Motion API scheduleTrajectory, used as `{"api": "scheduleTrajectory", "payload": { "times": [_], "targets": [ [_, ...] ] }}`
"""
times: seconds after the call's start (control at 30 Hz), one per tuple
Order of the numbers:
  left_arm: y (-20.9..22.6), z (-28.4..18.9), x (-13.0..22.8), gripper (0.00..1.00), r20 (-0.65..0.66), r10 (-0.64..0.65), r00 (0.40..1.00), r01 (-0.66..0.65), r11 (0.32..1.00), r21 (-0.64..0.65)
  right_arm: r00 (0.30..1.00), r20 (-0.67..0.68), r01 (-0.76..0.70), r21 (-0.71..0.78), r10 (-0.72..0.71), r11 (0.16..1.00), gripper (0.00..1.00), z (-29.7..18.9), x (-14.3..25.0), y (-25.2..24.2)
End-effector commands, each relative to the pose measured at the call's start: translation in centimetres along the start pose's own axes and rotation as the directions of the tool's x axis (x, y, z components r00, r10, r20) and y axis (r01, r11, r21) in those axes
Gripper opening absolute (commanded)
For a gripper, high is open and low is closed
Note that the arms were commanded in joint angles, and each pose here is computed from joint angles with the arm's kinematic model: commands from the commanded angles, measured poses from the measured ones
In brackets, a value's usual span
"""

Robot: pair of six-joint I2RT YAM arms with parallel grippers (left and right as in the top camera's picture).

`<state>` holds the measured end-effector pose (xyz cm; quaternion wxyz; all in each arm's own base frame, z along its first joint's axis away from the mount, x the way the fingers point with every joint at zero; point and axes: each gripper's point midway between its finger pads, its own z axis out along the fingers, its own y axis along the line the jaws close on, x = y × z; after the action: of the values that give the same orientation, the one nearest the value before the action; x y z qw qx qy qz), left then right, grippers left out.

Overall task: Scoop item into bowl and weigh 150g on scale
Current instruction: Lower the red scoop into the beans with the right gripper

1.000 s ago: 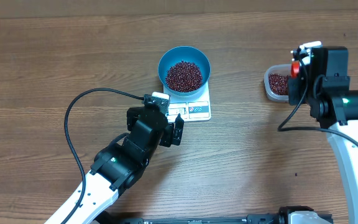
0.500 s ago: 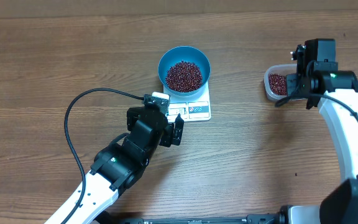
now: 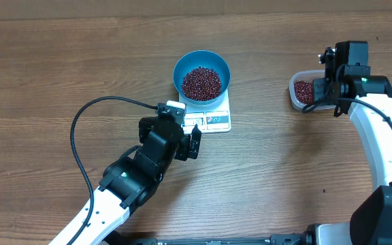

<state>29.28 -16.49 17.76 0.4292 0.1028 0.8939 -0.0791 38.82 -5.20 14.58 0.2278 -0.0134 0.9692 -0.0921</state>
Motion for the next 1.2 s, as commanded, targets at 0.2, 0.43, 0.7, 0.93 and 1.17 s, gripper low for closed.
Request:
{"api": "scheduleTrajectory", "payload": {
  "times": [0.2,0.43,0.7,0.93,1.17],
  "targets": [
    [0.1,-0.3,-1.1,1.0,0.026,-0.026,0.999,0.027,1.0,-0.007,1.0,-0.011,0.018,-0.117,-0.02,0.993,0.04,0.9,0.2,2.1],
    [0.1,-0.3,-1.1,1.0,0.026,-0.026,0.999,0.027,1.0,-0.007,1.0,0.0,0.025,-0.197,-0.026,0.98,0.04,0.8,0.1,3.0],
    [0.1,-0.3,-1.1,1.0,0.026,-0.026,0.999,0.027,1.0,-0.007,0.999,0.028,-0.03,-0.358,0.043,0.933,0.04,0.3,-0.1,2.7],
    [0.1,-0.3,-1.1,1.0,0.026,-0.026,0.999,0.027,1.0,-0.007,0.993,0.051,-0.069,-0.491,0.107,0.869,0.04,-0.5,0.1,1.7],
    [0.1,-0.3,-1.1,1.0,0.026,-0.026,0.999,0.027,1.0,-0.007,0.991,0.045,-0.084,-0.495,0.123,0.865,0.04,-0.5,0.2,1.3]
  ]
}}
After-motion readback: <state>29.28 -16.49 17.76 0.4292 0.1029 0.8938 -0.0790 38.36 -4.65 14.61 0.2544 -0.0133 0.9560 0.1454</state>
